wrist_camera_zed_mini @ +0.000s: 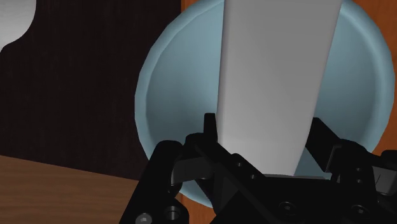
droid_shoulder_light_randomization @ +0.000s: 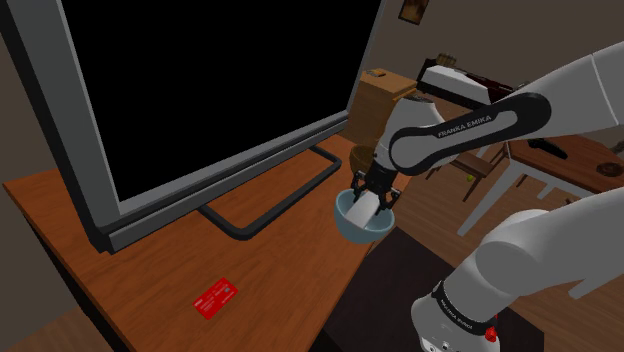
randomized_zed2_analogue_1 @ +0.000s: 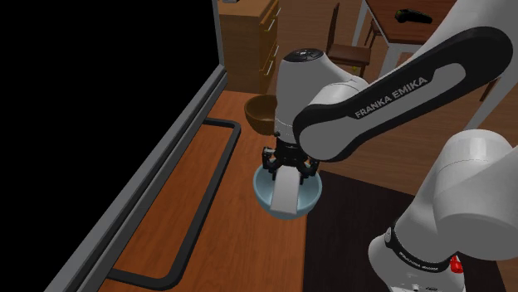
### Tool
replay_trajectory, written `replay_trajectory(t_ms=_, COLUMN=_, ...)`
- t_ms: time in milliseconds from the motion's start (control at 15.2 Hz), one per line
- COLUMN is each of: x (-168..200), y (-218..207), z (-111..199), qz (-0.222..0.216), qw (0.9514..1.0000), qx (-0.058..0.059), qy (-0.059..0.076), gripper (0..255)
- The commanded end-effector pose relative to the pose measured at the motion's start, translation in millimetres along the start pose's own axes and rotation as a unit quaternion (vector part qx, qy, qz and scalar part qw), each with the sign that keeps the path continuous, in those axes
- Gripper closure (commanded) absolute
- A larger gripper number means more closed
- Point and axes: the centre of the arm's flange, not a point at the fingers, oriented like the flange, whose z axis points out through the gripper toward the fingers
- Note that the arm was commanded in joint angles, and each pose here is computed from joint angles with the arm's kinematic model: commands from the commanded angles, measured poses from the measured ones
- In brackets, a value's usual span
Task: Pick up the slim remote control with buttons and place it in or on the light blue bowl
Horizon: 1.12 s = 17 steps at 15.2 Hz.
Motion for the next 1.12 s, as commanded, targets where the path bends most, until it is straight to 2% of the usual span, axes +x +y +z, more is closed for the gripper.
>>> replay_trajectory(t_ms=0, x=0, y=0, z=1, qz=0.000, qw=1.0000, qx=-0.001, qy=0.000, gripper=255)
replay_trajectory(t_ms=66, x=0, y=0, z=1, qz=0.000, qw=1.0000, qx=-0.001, qy=0.000, gripper=255)
replay_trajectory(t_ms=132, x=0, y=0, z=1, qz=0.000, qw=1.0000, qx=-0.001, qy=0.000, gripper=0)
replay_trajectory(t_ms=462, x=0, y=0, z=1, qz=0.000, qw=1.0000, qx=-0.001, qy=0.000, gripper=0)
replay_trajectory(t_ms=726, x=0, y=0, z=-49, qz=0.000, qw=1.0000, qx=-0.001, qy=0.000, gripper=0)
replay_trajectory(t_ms=1056, x=0, y=0, z=-49, qz=0.000, qw=1.0000, qx=-0.001, qy=0.000, gripper=0)
